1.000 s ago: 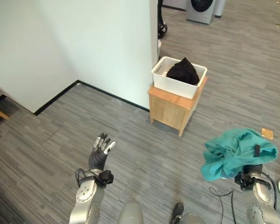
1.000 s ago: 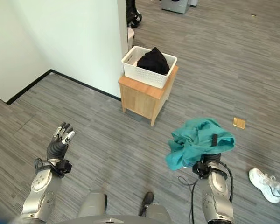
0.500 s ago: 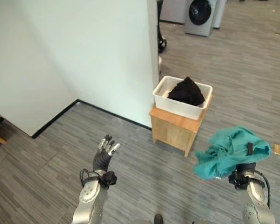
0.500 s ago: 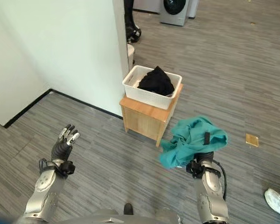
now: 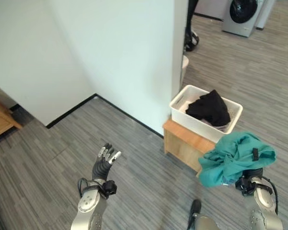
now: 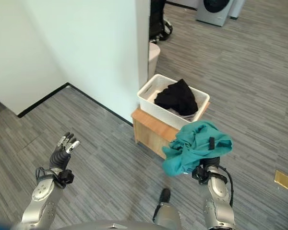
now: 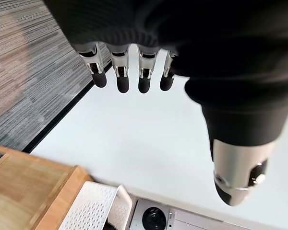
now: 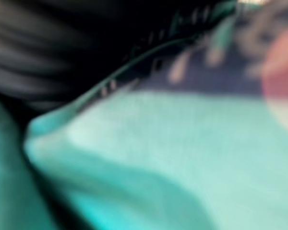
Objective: Pick up bed clothes into laundry basket.
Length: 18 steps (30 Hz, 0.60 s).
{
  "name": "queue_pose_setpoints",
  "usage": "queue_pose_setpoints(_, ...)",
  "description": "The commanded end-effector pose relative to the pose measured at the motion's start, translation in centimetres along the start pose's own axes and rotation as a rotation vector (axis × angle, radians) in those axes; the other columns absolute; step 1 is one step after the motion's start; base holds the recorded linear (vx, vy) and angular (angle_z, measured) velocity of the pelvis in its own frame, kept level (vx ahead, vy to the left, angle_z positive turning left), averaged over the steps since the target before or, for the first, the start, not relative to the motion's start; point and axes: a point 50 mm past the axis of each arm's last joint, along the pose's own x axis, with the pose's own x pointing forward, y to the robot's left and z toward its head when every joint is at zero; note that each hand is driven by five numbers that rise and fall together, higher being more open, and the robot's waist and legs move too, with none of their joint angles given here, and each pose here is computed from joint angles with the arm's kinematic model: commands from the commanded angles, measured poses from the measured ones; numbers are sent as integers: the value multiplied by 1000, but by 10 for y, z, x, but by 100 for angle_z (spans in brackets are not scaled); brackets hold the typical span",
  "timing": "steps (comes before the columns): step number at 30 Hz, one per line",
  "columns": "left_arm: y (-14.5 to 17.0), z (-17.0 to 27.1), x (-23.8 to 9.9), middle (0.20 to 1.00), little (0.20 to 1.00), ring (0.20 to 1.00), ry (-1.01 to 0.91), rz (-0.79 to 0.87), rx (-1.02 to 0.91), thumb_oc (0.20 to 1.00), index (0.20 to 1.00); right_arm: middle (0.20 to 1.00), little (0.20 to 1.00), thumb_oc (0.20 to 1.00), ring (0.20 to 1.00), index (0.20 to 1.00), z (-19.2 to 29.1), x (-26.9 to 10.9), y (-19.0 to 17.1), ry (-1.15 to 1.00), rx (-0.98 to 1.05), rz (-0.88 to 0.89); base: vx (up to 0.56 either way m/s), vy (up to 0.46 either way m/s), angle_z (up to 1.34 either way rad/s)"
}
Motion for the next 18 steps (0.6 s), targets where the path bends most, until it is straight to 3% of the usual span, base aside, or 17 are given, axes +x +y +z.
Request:
queue_pose_setpoints(1,5,47,12,1000,1000,1000,-209,-16,31,1000,1000,200,200,200,200,200,68,11,-2,-323,-98,-4,57,-374,-19)
queue_pose_setpoints(8,-14,50,18,1000,1000,1000,-215,-98,-10,1000,1000,200,200,200,200,200,134,31,-23,-490,-326,-23,70,-288,14)
queue_pose_setpoints(13,-14,40,11,1000,1000,1000,-159,-165,10,1000,1000,200,200,200,200,200,191,50,-47,-509,-661,-58,118,-36,-23)
queue_pose_setpoints(18,-21,40,9,1000,1000,1000,-147,-232,13,1000,1000,200,200,200,200,200,223,64,-34,-541,-812,-7,137,98,-26)
